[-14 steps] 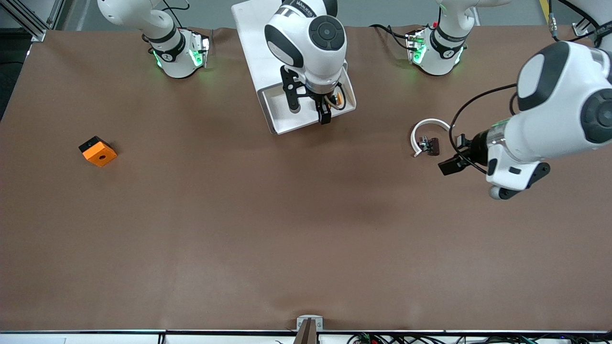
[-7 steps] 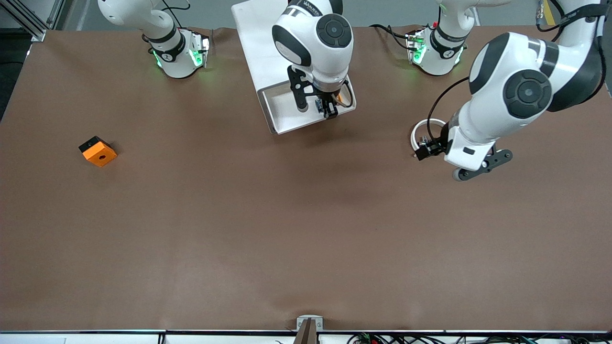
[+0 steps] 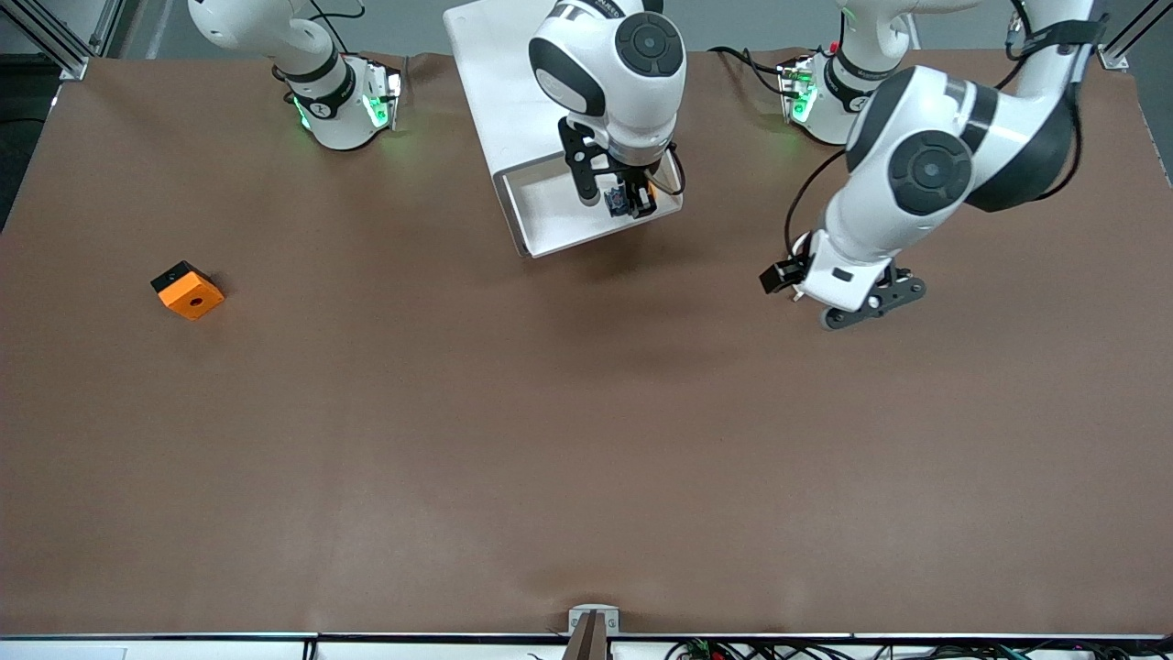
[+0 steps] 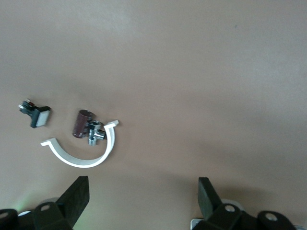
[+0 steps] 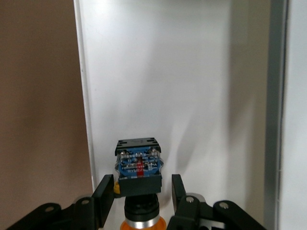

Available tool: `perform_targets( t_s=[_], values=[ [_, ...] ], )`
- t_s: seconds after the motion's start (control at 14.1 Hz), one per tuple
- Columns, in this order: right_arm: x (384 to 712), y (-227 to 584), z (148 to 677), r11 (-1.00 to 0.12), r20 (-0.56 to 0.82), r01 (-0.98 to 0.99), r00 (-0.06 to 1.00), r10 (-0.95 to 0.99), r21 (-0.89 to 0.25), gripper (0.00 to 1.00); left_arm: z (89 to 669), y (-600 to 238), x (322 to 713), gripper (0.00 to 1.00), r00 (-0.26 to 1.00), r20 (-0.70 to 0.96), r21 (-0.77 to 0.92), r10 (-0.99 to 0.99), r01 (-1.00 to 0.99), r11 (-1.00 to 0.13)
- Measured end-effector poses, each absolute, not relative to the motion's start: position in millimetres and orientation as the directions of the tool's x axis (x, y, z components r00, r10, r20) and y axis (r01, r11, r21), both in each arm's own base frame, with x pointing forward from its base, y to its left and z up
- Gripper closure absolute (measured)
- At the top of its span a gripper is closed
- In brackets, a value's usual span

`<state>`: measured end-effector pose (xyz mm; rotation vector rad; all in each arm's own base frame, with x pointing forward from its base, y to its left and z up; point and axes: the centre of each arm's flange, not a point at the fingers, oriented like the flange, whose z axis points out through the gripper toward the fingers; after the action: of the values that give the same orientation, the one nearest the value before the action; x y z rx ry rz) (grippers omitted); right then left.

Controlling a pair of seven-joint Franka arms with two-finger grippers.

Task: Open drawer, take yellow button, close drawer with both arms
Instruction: 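Grasp the yellow button with the right gripper and lift it out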

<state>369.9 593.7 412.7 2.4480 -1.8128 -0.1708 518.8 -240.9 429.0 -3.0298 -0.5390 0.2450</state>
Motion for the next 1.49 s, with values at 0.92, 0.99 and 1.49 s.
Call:
perform_targets(
  t_s=[0.92,0.99,1.49],
  values=[
    [368,596,413,-0.338,-0.038,-0.931,0.336,-0.941,0.135,0.60,386,-326,480,0.00,0.897,-0.116,0.039,0.426,0.432,-0.901],
    [372,594,415,-0.347,-0.042,-0.929,0.345,-0.938,0.130,0.60,383,-332,478,0.00,0.900,-0.116,0.052,0.421,0.428,-0.902],
    [394,581,444,-0.586,-0.078,-0.802,0.581,-0.810,0.115,0.60,354,-342,475,0.00,0.878,-0.205,0.057,0.433,0.453,-0.890]
  ],
)
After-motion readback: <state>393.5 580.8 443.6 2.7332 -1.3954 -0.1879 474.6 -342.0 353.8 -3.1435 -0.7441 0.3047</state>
